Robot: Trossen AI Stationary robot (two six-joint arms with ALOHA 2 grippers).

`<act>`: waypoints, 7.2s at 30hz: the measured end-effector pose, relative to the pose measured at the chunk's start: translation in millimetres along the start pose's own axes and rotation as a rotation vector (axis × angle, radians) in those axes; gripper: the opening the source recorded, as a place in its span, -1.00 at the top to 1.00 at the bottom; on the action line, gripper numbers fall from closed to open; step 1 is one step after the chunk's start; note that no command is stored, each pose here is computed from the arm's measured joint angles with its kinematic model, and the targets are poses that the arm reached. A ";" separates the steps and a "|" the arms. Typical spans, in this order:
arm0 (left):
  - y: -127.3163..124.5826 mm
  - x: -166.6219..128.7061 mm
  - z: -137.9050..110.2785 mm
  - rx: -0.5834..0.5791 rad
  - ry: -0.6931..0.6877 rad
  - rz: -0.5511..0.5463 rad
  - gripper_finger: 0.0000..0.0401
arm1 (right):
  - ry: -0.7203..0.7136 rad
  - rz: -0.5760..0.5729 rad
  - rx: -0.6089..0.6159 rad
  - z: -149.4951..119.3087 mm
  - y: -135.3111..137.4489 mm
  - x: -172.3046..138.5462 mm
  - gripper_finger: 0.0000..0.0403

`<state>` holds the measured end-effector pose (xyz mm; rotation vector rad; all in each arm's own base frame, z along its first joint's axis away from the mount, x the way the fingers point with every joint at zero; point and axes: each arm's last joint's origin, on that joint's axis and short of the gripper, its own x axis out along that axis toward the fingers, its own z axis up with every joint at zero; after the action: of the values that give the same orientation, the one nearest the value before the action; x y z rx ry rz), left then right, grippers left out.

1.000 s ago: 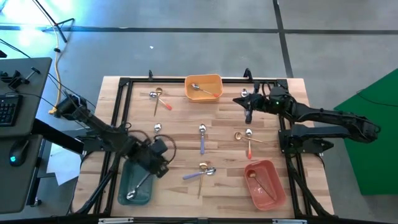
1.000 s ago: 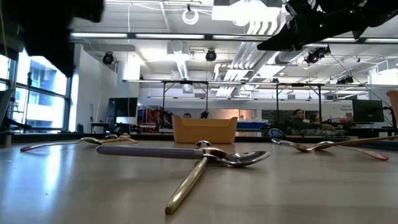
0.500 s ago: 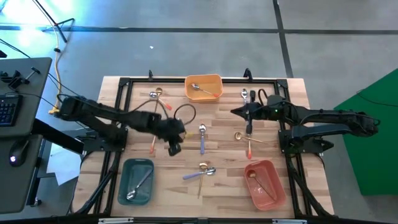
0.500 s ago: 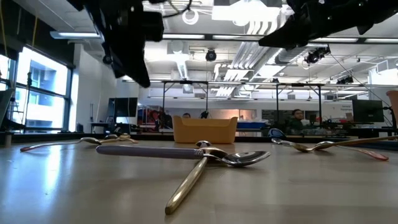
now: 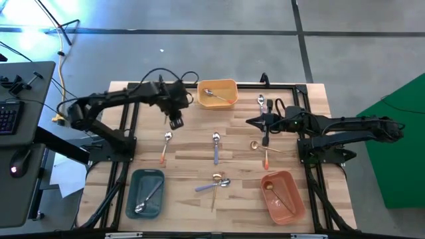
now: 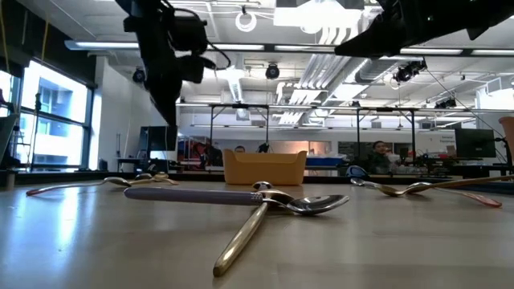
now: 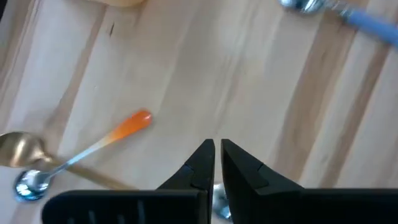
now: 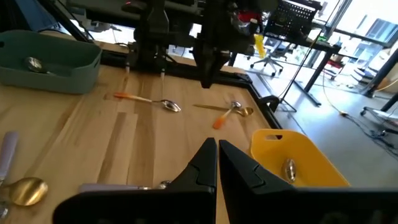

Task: Sort silverware by color (type)
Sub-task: Put the top left orange spoon into the yellow bin, then put the top right golden spoon into the orange bin

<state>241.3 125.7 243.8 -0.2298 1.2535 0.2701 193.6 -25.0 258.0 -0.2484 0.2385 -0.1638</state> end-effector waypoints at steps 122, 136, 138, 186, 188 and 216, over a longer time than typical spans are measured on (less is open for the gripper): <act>36.0 65.4 190.2 0.585 -0.130 0.255 1.00 | -0.020 -0.099 -0.170 -0.8 -22.8 -0.2 1.00; 37.9 65.2 189.7 0.555 -0.132 0.253 0.70 | -0.012 -0.096 -0.171 -1.6 -22.6 -0.1 1.00; 41.0 64.9 189.3 0.544 -0.129 0.260 0.66 | -0.011 -0.095 -0.173 -1.7 -22.5 0.0 1.00; -77.2 4.5 -1.6 0.220 -1.016 0.042 1.00 | 0.195 -0.210 0.216 -58.4 12.0 13.2 1.00; -79.8 8.4 -5.6 0.217 -1.038 0.028 1.00 | 0.210 -0.196 0.230 -59.0 18.2 12.3 1.00; -81.9 50.4 -68.3 0.144 -1.208 -0.041 1.00 | 0.308 -0.146 0.481 -81.1 67.8 35.3 0.83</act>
<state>220.8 30.4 177.4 0.0522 0.0674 0.2187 215.7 15.0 156.4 0.2413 0.4773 -0.3982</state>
